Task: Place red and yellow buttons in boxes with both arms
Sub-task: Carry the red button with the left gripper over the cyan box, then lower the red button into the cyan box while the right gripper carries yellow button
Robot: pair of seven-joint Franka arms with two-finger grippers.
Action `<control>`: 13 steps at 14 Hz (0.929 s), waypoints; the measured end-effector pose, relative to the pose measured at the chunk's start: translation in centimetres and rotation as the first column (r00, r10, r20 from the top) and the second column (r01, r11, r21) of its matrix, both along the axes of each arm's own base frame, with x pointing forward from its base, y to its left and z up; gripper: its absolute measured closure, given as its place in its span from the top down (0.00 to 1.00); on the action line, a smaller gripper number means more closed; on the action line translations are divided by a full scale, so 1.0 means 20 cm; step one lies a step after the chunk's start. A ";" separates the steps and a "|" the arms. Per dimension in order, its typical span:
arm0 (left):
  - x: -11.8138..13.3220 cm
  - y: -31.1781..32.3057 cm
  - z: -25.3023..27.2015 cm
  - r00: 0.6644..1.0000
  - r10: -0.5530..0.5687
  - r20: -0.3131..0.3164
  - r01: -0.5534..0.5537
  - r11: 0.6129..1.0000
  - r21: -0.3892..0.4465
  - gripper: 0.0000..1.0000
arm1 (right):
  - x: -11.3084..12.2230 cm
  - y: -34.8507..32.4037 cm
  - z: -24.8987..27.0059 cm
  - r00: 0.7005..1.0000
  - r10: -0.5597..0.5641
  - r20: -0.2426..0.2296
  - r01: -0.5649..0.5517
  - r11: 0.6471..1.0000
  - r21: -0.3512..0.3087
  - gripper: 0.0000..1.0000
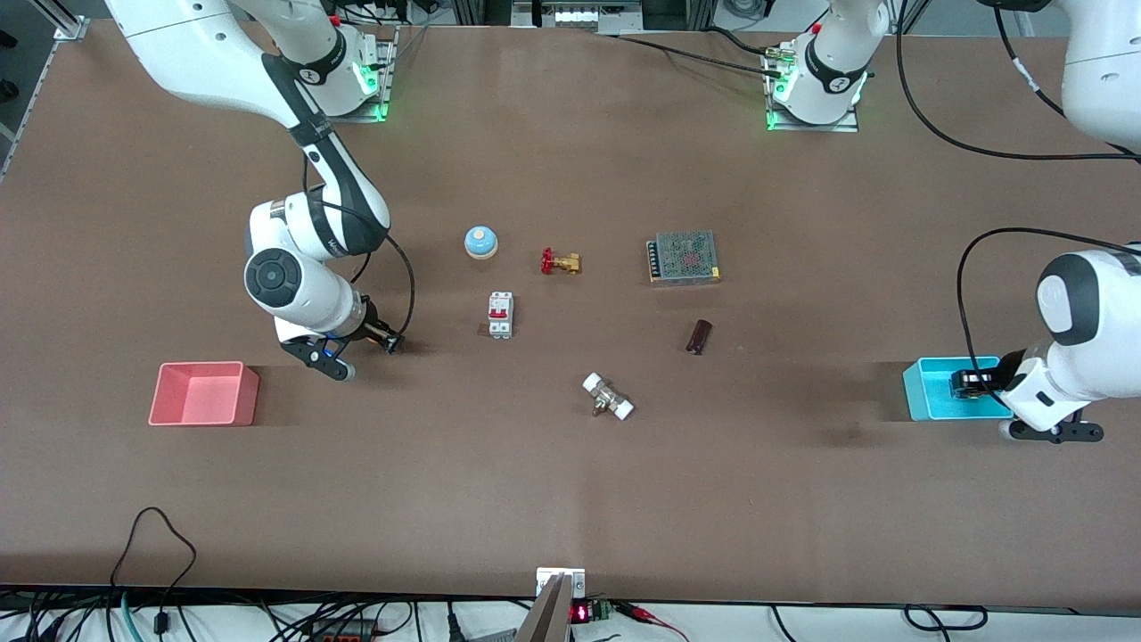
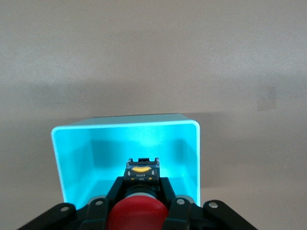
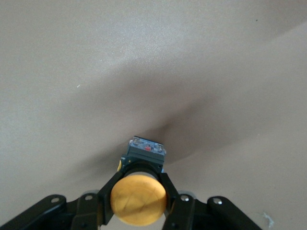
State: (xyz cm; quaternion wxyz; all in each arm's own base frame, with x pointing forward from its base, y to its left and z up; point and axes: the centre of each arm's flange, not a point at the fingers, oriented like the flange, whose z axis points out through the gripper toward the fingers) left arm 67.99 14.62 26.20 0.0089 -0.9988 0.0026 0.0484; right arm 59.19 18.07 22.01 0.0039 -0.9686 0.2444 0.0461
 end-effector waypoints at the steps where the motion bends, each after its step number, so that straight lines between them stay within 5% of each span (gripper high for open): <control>1: 0.00 0.02 -0.05 1.000 -0.001 -0.004 0.001 1.000 -0.004 0.35 | 0.00 0.00 0.00 1.000 0.004 0.001 -0.004 1.000 0.000 0.37; 7: -0.01 0.08 -0.20 1.000 0.001 -0.001 -0.001 1.000 -0.013 0.35 | 0.12 -0.18 0.34 0.984 0.164 0.067 -0.165 0.986 0.010 0.37; 12: -0.02 0.10 -0.29 1.000 -0.004 0.005 0.004 1.000 -0.019 0.35 | 0.21 -0.74 0.69 0.906 0.409 0.113 -0.411 0.912 -0.008 0.37; 13: -0.02 0.10 -0.29 1.000 -0.006 0.006 0.006 1.000 -0.019 0.41 | 0.22 -0.84 0.70 0.887 0.446 0.121 -0.448 0.894 -0.013 0.37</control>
